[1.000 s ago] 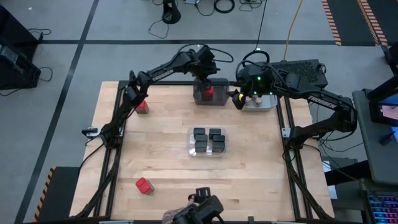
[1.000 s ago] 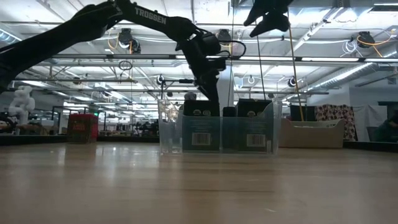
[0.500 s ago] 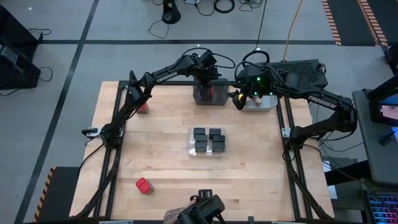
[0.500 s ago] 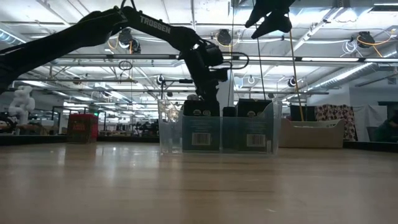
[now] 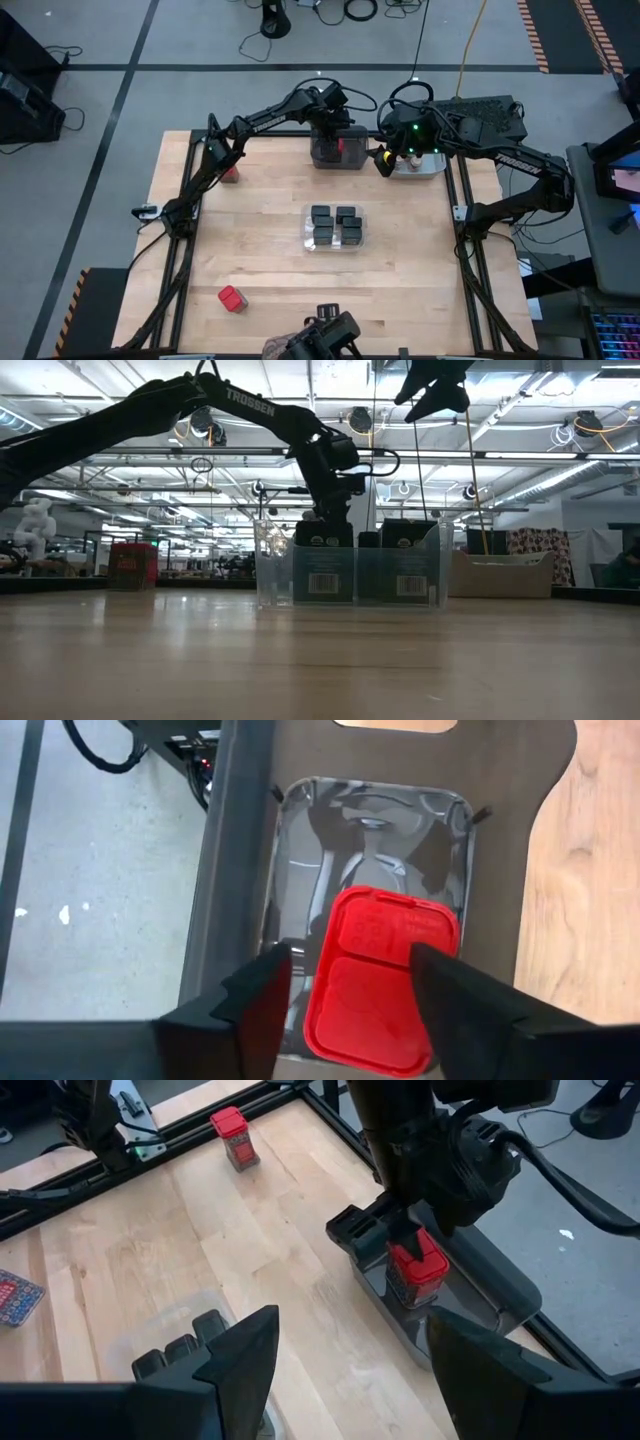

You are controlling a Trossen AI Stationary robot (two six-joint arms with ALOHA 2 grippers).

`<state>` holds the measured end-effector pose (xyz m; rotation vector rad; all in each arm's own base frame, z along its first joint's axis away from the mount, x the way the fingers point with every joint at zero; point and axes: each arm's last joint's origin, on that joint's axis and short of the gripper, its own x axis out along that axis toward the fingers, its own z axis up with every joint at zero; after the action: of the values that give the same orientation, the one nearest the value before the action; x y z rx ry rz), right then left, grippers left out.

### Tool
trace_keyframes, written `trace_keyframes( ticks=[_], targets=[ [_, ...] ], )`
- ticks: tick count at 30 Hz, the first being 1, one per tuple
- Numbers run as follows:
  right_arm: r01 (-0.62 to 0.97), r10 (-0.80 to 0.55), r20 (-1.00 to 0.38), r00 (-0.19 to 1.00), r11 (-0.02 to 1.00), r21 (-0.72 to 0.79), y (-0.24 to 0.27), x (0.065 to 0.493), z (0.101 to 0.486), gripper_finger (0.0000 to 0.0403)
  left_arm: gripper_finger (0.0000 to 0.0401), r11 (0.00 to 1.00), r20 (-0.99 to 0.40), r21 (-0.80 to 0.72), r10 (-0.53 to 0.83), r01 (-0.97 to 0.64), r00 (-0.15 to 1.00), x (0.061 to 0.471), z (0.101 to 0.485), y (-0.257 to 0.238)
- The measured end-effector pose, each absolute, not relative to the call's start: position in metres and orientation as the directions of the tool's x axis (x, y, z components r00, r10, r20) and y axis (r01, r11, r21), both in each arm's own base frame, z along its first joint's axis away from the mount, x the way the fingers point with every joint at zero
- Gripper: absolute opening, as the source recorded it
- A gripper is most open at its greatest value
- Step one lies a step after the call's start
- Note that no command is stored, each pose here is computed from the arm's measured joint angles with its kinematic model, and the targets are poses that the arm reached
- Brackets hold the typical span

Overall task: Sort spices by type
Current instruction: Put the red seasoning can into the black bin

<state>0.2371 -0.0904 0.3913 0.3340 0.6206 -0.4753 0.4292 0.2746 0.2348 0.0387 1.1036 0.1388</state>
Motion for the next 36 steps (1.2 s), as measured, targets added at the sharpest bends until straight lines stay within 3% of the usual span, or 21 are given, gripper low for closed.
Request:
trace_keyframes(
  ticks=[6,14,36],
  targets=[
    [0.517,-0.322,-0.624,0.712,0.841,0.156,-0.0903,0.2371,0.3912,0.0235,0.0145,0.991,-0.887,0.100,0.131,-0.092,0.443,0.4293,0.2348,0.2745],
    [0.517,-0.322,-0.624,0.712,0.841,0.157,-0.0904,0.2371,0.3912,0.0235,0.0093,0.991,-0.895,0.097,0.128,-0.093,0.428,0.4280,0.2341,0.2740],
    [0.519,-0.322,-0.623,0.713,0.840,0.159,-0.0904,0.2371,0.3913,0.0235,0.0012,0.991,-0.900,0.094,0.124,-0.094,0.417,0.4270,0.2335,0.2734]
  ],
)
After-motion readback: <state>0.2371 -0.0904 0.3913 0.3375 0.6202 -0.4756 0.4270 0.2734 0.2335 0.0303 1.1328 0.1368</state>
